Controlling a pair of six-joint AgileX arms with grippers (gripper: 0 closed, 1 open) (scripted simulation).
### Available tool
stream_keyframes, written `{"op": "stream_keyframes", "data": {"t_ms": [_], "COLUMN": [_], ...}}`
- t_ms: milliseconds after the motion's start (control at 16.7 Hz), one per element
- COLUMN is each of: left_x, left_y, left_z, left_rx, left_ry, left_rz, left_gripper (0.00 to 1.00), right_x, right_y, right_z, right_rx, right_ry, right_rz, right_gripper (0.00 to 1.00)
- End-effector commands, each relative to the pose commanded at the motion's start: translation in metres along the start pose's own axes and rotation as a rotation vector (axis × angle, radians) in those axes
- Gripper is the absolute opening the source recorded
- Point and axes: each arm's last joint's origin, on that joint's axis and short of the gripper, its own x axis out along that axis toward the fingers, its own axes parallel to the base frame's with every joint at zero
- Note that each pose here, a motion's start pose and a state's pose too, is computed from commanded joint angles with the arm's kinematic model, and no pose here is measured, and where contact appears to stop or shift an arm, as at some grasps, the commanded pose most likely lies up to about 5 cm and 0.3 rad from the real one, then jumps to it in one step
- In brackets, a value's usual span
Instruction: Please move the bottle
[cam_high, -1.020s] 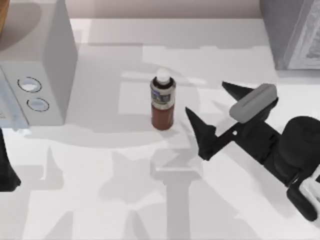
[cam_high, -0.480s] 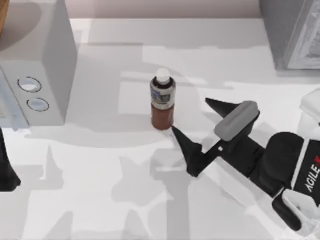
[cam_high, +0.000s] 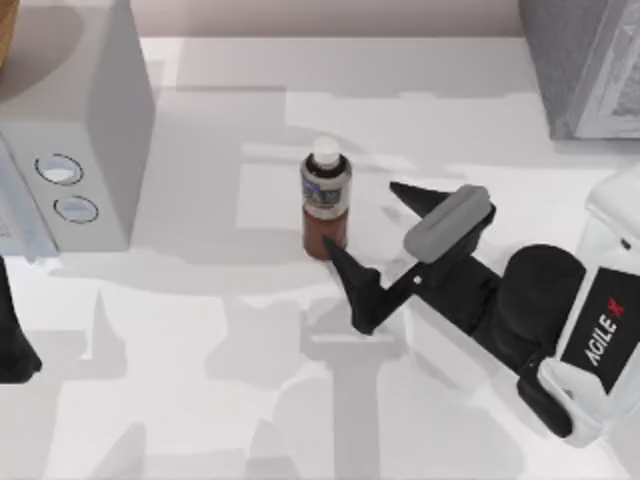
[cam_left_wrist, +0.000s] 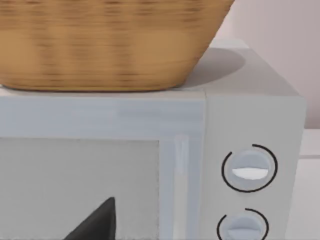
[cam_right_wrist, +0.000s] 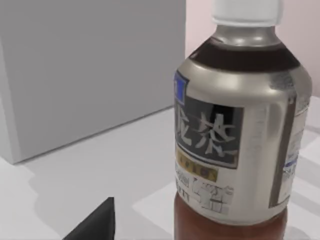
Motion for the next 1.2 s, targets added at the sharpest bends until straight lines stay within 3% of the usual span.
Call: {"op": "stream_keyframes", "data": {"t_ms": [360,720,1200], "left_x": [0.000,0.000,0.000], "left_y": [0.000,0.000,0.000], "left_z": [0.000,0.000,0.000], "left_rx": [0.000,0.000,0.000], "left_ry": [0.000,0.000,0.000], "left_rz": [0.000,0.000,0.000], "left_gripper": [1.00,1.00,1.00], "right_x": [0.065,0.074,0.074], "right_y": [0.000,0.001,0.001], "right_z": [0.002,0.003,0.003], "right_rx": [-0.001,0.000,0.000], "right_ry": [-0.007,-0.003,-0.003], "right_rz": [0.000,-0.001,-0.001], "right_gripper": [1.00,1.00,0.40]}}
